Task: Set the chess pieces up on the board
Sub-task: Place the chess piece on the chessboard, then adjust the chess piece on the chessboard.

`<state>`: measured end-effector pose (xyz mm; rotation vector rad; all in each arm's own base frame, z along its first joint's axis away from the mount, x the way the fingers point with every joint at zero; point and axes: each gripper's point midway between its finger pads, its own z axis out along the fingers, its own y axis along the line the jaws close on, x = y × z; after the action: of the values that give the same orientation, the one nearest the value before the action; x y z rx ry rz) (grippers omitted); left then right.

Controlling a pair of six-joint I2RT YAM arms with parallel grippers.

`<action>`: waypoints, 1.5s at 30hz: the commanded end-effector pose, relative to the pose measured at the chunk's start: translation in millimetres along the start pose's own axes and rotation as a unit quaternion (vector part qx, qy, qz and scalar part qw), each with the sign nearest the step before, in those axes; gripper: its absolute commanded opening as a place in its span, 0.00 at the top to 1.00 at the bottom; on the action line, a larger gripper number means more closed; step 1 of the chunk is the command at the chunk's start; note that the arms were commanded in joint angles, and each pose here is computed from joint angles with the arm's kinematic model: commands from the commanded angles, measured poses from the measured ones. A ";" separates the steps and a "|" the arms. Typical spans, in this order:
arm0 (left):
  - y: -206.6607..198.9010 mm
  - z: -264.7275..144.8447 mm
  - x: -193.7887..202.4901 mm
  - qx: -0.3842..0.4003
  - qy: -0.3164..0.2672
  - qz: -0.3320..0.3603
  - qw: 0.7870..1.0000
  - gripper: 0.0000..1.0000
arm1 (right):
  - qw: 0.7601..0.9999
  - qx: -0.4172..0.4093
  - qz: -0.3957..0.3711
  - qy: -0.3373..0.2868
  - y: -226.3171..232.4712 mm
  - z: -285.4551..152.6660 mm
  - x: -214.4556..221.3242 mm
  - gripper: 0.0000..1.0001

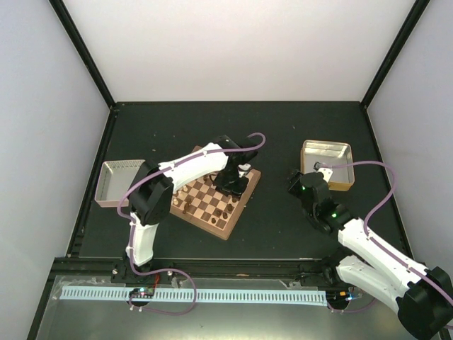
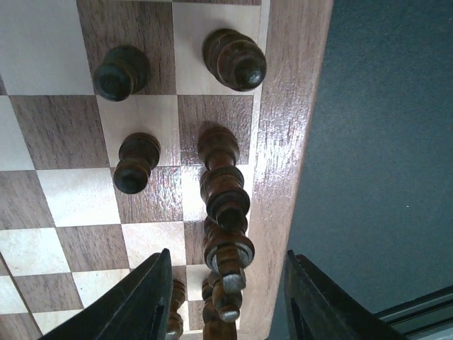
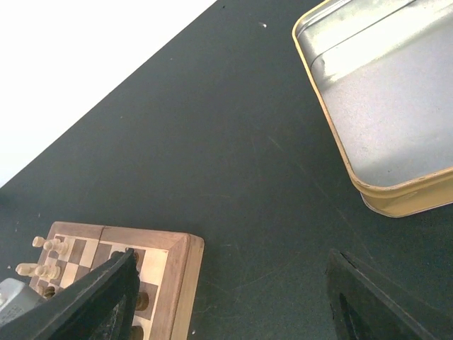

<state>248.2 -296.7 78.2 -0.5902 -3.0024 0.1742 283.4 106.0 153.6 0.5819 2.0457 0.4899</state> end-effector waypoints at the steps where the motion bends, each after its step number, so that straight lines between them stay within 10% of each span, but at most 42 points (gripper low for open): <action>1: -7.8 -23.6 -5.5 0.017 -0.042 0.008 0.999 0.56 | 1.000 -0.009 -0.004 -0.007 5.7 -1.3 -6.6 0.27; 30: 0.9 1.9 -6.5 -0.014 -0.020 0.011 1.000 0.89 | 1.000 -0.012 -0.006 0.000 6.2 -2.1 -4.2 0.27; 45: -7.8 -8.2 5.4 -0.005 0.000 0.028 1.000 0.90 | 1.000 -0.014 -0.005 0.006 7.4 0.2 -1.7 0.27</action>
<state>245.8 -298.6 75.0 -0.6354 -3.0076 0.1630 281.6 112.7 151.3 0.5439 2.0739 0.5148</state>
